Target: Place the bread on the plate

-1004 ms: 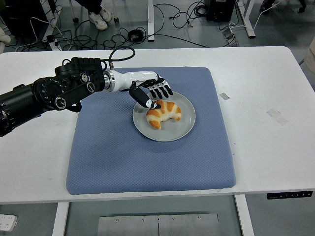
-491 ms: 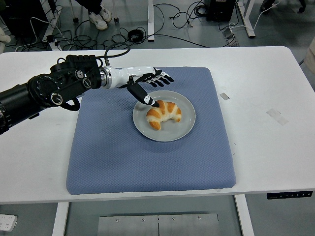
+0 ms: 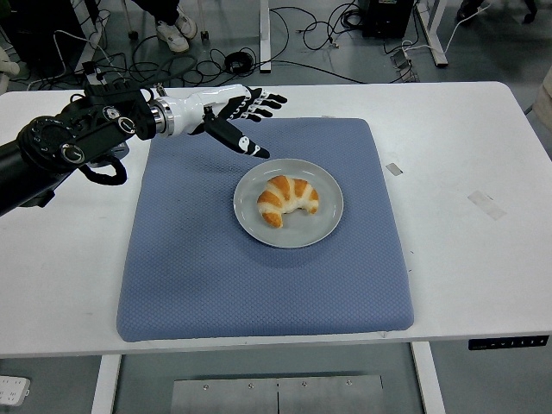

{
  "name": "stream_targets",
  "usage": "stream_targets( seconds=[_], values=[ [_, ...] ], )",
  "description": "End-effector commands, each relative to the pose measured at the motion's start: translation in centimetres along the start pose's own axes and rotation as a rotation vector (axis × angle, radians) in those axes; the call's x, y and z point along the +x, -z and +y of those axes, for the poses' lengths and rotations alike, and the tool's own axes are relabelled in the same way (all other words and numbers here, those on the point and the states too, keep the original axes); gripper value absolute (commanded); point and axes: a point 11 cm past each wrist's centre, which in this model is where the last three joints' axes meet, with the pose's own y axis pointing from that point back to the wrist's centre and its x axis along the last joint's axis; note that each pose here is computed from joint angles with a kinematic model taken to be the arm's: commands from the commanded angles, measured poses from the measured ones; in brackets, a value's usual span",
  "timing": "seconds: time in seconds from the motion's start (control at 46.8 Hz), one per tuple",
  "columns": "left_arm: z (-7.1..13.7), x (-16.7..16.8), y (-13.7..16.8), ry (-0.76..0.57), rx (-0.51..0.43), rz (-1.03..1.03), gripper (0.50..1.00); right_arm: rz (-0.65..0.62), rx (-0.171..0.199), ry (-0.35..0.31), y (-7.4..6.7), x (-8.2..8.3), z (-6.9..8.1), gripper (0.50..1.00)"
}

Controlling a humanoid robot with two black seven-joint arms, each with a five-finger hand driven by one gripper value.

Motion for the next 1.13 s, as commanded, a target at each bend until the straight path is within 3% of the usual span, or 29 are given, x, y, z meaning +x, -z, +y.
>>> stream_targets(
  seconds=[0.0, 0.192, 0.491, 1.111],
  values=[
    [0.4, 0.9, -0.1, -0.032, -0.012, 0.03, 0.949, 0.0, 0.002, 0.0, 0.1, 0.0, 0.0, 1.0],
    [1.2, 3.9, -0.9, -0.132, -0.054, 0.083, 0.952, 0.0, -0.001, 0.0, 0.0, 0.0, 0.0, 1.0],
    [2.1, 5.2, -0.9, -0.186, -0.084, 0.147, 0.955, 0.0, -0.001, 0.0, 0.0, 0.0, 0.0, 1.0],
    [2.6, 5.8, 0.1, -0.224, -0.086, 0.2, 0.961, 0.0, -0.003, 0.0, -0.2, 0.0, 0.0, 1.0]
  ],
)
